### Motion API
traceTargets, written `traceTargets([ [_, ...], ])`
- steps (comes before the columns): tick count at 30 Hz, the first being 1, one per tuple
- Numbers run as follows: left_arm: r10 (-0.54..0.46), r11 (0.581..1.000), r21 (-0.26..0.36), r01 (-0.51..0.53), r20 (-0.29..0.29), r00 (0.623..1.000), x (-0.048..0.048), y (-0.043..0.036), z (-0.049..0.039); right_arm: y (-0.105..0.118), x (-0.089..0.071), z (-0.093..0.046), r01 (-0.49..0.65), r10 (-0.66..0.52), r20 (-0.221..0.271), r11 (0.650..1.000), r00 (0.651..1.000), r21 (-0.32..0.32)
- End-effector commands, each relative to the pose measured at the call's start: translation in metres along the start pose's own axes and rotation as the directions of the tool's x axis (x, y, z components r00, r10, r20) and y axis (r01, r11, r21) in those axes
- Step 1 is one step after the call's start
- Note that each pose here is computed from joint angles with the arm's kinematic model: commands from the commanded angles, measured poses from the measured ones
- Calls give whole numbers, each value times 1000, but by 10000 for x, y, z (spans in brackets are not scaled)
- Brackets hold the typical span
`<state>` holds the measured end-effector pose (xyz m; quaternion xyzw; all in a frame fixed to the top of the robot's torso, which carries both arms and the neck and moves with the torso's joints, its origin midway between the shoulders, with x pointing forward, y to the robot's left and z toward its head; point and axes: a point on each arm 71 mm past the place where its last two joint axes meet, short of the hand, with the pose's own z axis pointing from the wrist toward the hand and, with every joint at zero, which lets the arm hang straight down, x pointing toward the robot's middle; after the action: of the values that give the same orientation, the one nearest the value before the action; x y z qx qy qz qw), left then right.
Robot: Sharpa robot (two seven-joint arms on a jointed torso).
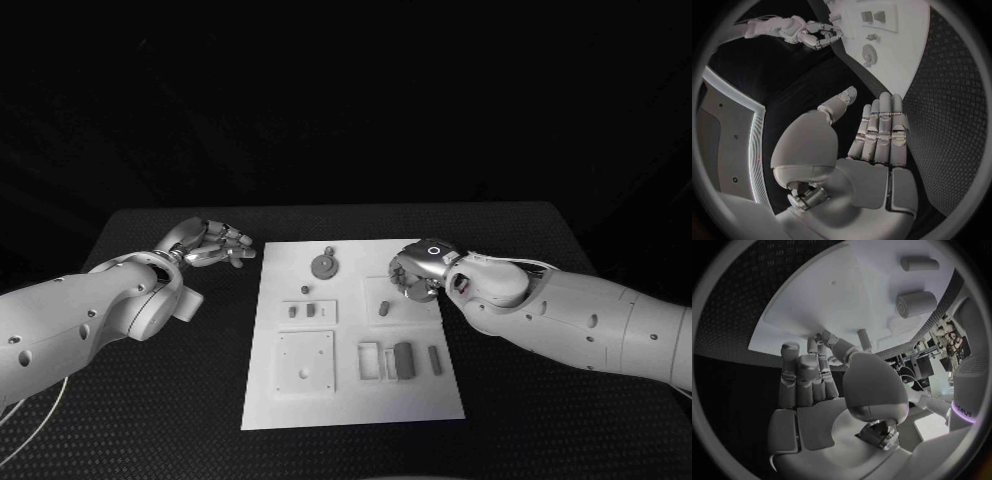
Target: Assemble the parts on the task board
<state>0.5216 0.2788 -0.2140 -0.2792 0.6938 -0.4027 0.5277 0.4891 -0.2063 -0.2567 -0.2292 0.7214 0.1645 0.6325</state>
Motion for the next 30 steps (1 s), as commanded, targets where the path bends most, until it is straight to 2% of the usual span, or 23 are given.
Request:
traceTargets([
  [1, -1, 1000, 15, 1, -11, 1000, 7, -20, 5, 64, 60, -11, 22, -22, -12, 1000, 1000, -17],
  [23, 2, 1000, 11, -2, -6, 1000, -22, 0, 2, 95, -10, -49, 29, -28, 52, 1000, 998, -9],
  [30, 2, 1000, 10, -2, -8, 1000, -24, 3, 1, 108, -79, -62, 24, -23, 84, 1000, 996, -8],
])
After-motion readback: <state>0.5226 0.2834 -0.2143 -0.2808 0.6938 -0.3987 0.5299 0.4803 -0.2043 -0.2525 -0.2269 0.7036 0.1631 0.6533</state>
